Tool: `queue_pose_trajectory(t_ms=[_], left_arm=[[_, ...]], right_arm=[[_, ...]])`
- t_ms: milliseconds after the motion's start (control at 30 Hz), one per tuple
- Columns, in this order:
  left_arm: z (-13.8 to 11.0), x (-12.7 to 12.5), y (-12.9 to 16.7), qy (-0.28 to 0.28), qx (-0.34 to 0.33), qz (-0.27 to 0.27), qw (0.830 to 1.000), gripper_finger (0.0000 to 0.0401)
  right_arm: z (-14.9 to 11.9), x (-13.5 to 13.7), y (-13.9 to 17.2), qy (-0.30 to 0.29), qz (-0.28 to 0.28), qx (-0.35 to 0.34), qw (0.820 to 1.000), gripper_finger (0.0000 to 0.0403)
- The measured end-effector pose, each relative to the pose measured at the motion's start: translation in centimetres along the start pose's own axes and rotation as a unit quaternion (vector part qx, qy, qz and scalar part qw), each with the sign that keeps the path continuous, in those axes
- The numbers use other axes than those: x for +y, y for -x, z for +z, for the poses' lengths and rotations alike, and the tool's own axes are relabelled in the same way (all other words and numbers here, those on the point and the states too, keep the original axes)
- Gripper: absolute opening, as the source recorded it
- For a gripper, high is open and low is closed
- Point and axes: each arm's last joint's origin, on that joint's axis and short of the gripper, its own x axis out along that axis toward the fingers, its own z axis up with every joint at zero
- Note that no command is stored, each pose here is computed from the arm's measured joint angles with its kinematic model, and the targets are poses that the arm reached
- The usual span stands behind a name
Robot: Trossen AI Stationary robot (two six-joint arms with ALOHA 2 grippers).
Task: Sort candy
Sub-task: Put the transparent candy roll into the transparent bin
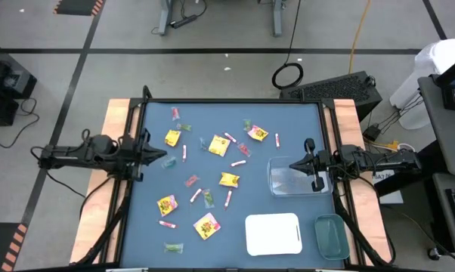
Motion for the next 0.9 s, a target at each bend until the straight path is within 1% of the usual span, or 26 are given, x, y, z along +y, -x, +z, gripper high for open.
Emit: queue_pose_trajectory(t_ms=[367, 533, 633, 767, 833, 900], left_arm=[[7.0, -0.5, -0.4, -0.044, 0.024, 0.000, 0.999, 0.0002], [9.4, -0.6, -0.8, -0.054, 0.032, 0.003, 0.998, 0.0002], [10.9, -0.7, -1.2, -0.062, 0.028, 0.016, 0.998, 0.0002], [12.3, -0.6, -2.0, -0.101, 0.028, 0.044, 0.993, 0.0002], [12.4, -0.6, -2.7, -0.115, 0.038, 0.057, 0.991, 0.0002], [12.0, -0.6, -3.4, -0.120, 0.055, 0.058, 0.990, 0.0002]], right_arm=[[0.0, 0.0, 0.0, 0.000, 0.000, 0.000, 1.000, 0.0000], [0.0, 0.0, 0.0, 0.001, -0.001, 0.000, 1.000, 0.0000], [0.0, -0.1, 0.0, 0.019, -0.016, 0.001, 1.000, 0.0000], [0.1, -0.3, 0.0, 0.025, -0.057, -0.006, 0.998, 0.0000], [0.2, -0.4, 0.0, 0.022, -0.065, -0.007, 0.998, 0.0000], [0.5, -0.4, 0.1, 0.008, -0.066, -0.010, 0.998, 0.0000]])
